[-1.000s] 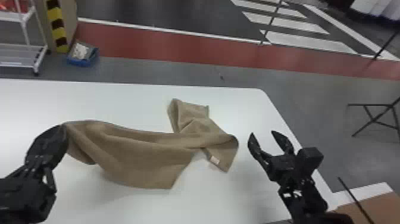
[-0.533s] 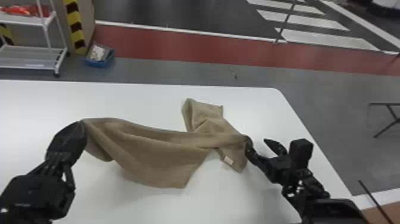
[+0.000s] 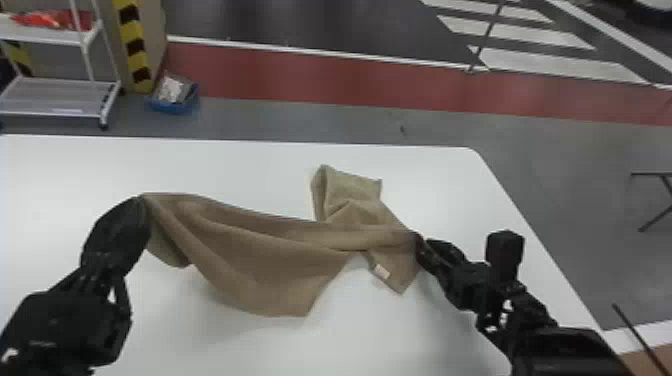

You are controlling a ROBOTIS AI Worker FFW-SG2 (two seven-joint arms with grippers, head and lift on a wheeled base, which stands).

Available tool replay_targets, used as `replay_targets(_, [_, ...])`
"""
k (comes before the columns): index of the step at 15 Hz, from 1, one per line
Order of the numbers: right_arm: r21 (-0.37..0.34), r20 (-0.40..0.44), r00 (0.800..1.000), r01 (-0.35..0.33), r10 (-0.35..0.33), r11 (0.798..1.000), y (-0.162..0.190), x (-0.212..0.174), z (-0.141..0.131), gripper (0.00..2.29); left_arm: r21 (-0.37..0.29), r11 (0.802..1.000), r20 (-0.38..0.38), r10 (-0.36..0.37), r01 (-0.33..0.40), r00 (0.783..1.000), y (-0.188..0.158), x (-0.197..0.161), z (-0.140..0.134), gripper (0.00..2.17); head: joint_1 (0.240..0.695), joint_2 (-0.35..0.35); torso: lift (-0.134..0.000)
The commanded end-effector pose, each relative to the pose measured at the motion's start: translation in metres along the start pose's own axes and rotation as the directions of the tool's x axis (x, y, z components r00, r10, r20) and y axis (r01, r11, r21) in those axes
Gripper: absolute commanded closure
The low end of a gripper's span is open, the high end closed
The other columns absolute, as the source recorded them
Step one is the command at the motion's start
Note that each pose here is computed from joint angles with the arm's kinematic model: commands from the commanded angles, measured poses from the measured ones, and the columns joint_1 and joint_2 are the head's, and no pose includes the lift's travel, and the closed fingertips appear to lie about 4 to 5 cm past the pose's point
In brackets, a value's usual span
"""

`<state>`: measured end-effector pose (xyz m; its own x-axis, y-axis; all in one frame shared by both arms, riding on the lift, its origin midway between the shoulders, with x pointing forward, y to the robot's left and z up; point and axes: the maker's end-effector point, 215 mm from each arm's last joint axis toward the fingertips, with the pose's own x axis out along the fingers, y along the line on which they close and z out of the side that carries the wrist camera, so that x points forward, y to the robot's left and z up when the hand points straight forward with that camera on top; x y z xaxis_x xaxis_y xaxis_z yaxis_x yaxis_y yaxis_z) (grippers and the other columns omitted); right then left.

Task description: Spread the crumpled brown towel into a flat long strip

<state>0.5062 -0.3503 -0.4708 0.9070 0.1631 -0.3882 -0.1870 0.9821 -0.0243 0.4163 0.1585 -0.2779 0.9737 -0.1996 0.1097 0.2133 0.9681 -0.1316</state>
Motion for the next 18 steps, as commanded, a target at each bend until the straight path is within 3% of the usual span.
replay_targets(1, [0.016, 0.008, 1.0, -0.021, 0.021, 1.0, 0.004, -0.001, 0.004, 1.37, 0.006, 1.0, 0.002, -0.001, 0.001, 1.0, 0.0, 0.0, 0.001, 1.42, 0.695, -0.229, -0.124])
replay_targets(4, [0.026, 0.044, 0.998, -0.052, 0.051, 0.998, 0.011, -0.007, 0.02, 1.62, 0.009, 1.0, 0.002, 0.011, -0.011, 1.0, 0.002, 0.0, 0.001, 1.42, 0.695, -0.222, -0.124])
replay_targets(8, [0.001, 0.107, 0.993, -0.057, 0.057, 0.998, 0.013, -0.012, 0.06, 1.65, 0.0, 1.0, 0.058, 0.024, -0.024, 0.998, 0.001, -0.003, 0.033, 1.42, 0.695, -0.203, -0.124])
replay_targets(14, [-0.069, 0.161, 0.987, -0.011, 0.022, 0.998, -0.026, -0.018, 0.146, 1.65, 0.027, 0.999, 0.193, 0.012, -0.018, 0.981, -0.009, 0.002, 0.112, 1.42, 0.695, -0.207, -0.124])
replay_targets(16, [-0.092, 0.215, 0.977, 0.012, 0.008, 0.996, -0.041, -0.04, 0.19, 1.65, 0.047, 0.999, 0.137, 0.015, -0.022, 0.99, -0.009, 0.011, 0.117, 1.42, 0.695, -0.218, -0.124])
replay_targets(18, [-0.12, 0.27, 0.963, 0.046, -0.012, 0.992, -0.05, -0.07, 0.226, 1.65, 0.048, 0.999, 0.182, 0.014, -0.023, 0.983, -0.01, 0.009, 0.143, 1.42, 0.636, -0.236, -0.124])
